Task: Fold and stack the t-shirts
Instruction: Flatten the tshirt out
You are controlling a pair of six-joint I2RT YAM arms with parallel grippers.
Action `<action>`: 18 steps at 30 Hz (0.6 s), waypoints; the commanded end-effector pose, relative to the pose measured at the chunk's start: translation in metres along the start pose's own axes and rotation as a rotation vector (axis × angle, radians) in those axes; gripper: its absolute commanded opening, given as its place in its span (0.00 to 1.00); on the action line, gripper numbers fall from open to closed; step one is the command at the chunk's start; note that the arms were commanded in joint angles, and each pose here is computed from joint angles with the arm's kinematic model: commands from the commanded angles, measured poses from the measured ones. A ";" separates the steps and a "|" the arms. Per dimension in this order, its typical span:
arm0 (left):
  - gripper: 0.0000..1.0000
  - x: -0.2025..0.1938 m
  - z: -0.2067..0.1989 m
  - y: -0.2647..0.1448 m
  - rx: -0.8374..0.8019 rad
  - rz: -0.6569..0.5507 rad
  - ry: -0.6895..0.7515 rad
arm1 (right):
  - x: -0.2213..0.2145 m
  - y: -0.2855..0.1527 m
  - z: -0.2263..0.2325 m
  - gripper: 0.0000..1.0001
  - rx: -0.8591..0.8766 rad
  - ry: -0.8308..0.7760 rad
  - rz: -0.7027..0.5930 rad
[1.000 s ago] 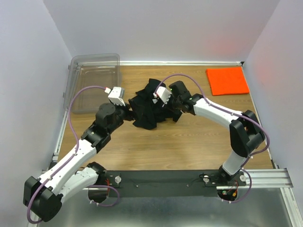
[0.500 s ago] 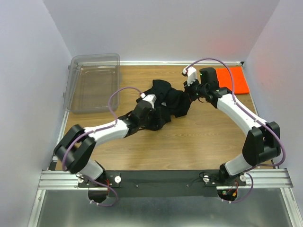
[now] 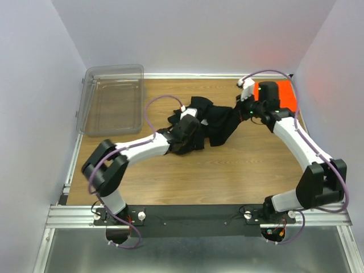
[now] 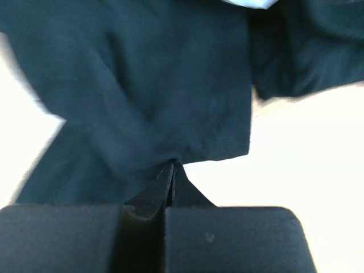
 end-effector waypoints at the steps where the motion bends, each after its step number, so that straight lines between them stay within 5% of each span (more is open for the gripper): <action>1: 0.00 0.067 -0.008 -0.073 0.047 -0.270 -0.005 | 0.026 -0.046 -0.030 0.01 -0.146 0.010 -0.130; 11: 0.00 0.202 0.015 -0.281 -0.126 -0.813 -0.075 | 0.127 -0.171 -0.037 0.01 -0.343 -0.039 -0.513; 18: 0.00 0.223 0.032 -0.383 -0.095 -1.087 -0.130 | 0.182 -0.265 -0.018 0.01 -0.586 -0.083 -0.716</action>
Point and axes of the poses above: each gripper's point midway between its finger pads, its own y axis out along the fingers, its own z axis along the line the jaws close on, x = y × z, the point moved 10 cm from there along -y, back along the fingers, and after that the axes turned 6 degrees about -y, right-handed, at the moved point
